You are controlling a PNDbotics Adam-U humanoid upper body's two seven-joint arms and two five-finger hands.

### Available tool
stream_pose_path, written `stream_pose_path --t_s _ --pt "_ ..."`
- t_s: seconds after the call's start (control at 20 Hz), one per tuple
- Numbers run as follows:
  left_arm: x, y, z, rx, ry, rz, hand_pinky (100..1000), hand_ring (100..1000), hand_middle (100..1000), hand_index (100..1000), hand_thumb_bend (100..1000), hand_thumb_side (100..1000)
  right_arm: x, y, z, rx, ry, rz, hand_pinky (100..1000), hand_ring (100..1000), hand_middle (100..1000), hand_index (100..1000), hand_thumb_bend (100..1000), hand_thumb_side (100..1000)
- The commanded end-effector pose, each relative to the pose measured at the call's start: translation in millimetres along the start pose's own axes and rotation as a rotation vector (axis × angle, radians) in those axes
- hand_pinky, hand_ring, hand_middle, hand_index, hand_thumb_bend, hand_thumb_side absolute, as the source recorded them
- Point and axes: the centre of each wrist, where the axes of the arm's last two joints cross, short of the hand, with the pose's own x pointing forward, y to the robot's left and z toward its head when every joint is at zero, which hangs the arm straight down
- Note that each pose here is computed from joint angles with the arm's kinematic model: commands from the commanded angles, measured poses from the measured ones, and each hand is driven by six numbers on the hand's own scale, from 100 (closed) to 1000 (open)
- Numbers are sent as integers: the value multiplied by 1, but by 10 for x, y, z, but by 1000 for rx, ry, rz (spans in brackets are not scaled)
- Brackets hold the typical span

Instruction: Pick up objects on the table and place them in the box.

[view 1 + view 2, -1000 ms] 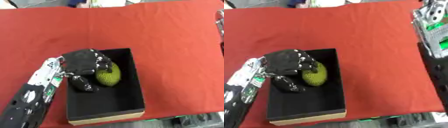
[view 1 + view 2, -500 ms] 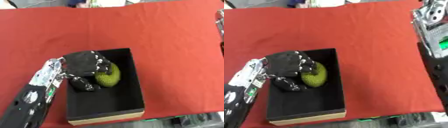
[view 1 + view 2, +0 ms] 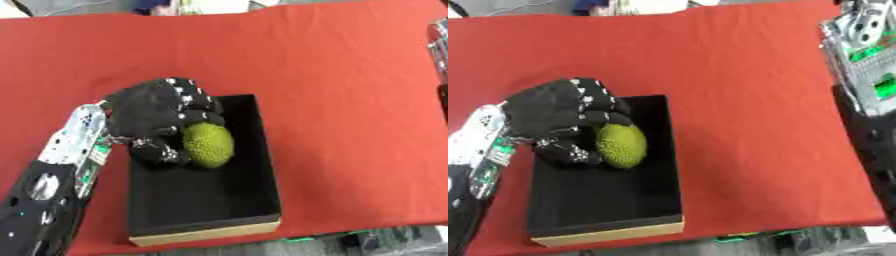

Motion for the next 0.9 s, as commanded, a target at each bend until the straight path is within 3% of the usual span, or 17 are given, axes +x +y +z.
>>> stream_pose_path --t_s 0.05,0.35,0.55,0.8,0.9 --pt "-145 305 73 158 7 -38 631 659 704 786 791 100 67 -77 -77 -1 -40 32 725 813 604 757 100 436" --pt "-265 510 243 266 36 -2 628 651 703 797 763 100 68 -82 -79 -2 -41 35 725 812 604 757 100 432" --pt "-314 573 504 342 87 55 588 595 633 749 698 100 70 -87 -85 -7 -45 37 725 812 605 757 100 429" --pt "-364 584 1247 477 265 134 573 566 601 726 473 100 71 -105 -93 -17 -52 44 725 811 606 757 100 421" --pt "-361 616 1612 566 369 150 569 559 593 719 304 100 71 -114 -95 -25 -55 47 724 811 606 757 100 417"
